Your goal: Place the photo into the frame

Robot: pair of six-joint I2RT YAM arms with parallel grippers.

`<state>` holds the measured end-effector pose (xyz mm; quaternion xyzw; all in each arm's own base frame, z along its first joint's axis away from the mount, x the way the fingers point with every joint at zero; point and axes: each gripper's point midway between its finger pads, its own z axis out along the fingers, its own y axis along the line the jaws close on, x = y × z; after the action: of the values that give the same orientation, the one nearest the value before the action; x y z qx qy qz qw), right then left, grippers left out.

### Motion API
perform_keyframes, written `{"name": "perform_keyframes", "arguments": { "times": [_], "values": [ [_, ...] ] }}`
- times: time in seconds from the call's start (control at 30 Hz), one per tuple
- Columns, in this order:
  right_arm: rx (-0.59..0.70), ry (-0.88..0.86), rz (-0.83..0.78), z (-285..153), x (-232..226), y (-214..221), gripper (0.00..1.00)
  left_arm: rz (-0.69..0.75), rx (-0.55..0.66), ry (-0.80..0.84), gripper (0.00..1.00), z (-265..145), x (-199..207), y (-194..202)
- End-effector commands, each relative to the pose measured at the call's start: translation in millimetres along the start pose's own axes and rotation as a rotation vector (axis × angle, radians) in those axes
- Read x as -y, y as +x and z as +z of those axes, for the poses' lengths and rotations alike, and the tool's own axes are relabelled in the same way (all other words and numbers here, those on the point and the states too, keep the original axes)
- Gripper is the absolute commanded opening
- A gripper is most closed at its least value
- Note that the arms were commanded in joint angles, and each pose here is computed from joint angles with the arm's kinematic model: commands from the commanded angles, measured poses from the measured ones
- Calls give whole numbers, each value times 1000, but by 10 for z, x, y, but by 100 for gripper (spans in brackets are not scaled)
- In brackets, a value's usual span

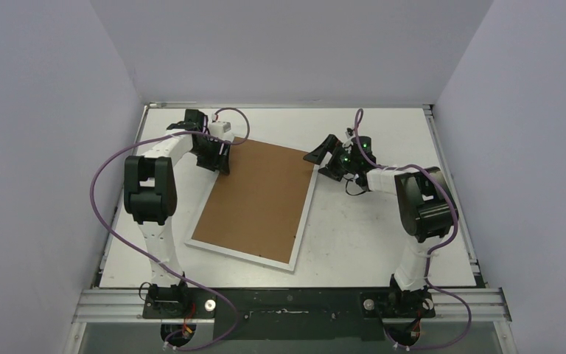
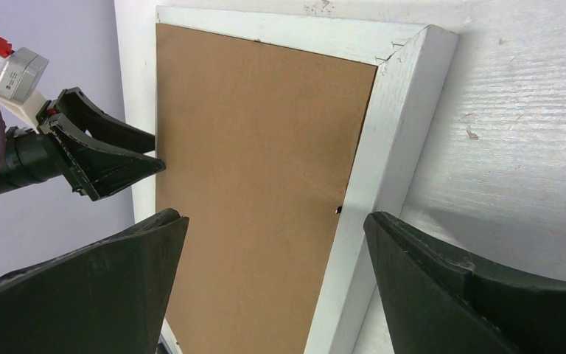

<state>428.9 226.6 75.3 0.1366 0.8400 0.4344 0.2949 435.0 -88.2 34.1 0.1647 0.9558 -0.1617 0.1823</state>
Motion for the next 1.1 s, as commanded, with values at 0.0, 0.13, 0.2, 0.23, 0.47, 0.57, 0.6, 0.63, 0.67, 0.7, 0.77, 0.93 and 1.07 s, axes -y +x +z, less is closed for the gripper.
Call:
{"name": "perform_keyframes", "arguments": {
  "times": [0.0, 0.13, 0.2, 0.23, 0.47, 0.57, 0.6, 0.63, 0.67, 0.7, 0.77, 0.93, 1.07],
  "values": [
    [42, -114, -50, 42, -352, -155, 96, 32, -94, -53, 53, 130, -89, 283],
    [48, -126, -48, 22, -399, -177, 96, 34, -97, -53, 53, 132, -83, 292],
    [46, -135, -46, 30, -426, -167, 96, 36, -96, -55, 53, 131, -87, 293],
    [41, -141, -46, 39, -446, -154, 96, 38, -96, -55, 53, 129, -88, 292],
    [39, -158, -54, 39, -540, -149, 97, 38, -96, -53, 53, 124, -81, 297],
    [50, -169, -63, 4, -618, -182, 97, 37, -97, -55, 53, 120, -90, 300],
    [52, -169, -68, -10, -638, -192, 97, 37, -98, -56, 53, 120, -89, 304],
    [60, -171, -76, -31, -669, -213, 97, 37, -99, -56, 53, 120, -89, 304],
    [65, -171, -83, -46, -693, -228, 97, 37, -99, -56, 53, 119, -90, 303],
    [68, -169, -88, -58, -713, -241, 97, 36, -99, -57, 53, 117, -93, 306],
    [72, -176, -97, -91, -764, -258, 97, 37, -98, -57, 52, 117, -90, 302],
    [91, -162, -116, -162, -804, -285, 97, 38, -95, -57, 53, 107, -88, 291],
    [79, -160, -119, -139, -808, -242, 97, 38, -98, -58, 53, 109, -90, 301]
  ]
}}
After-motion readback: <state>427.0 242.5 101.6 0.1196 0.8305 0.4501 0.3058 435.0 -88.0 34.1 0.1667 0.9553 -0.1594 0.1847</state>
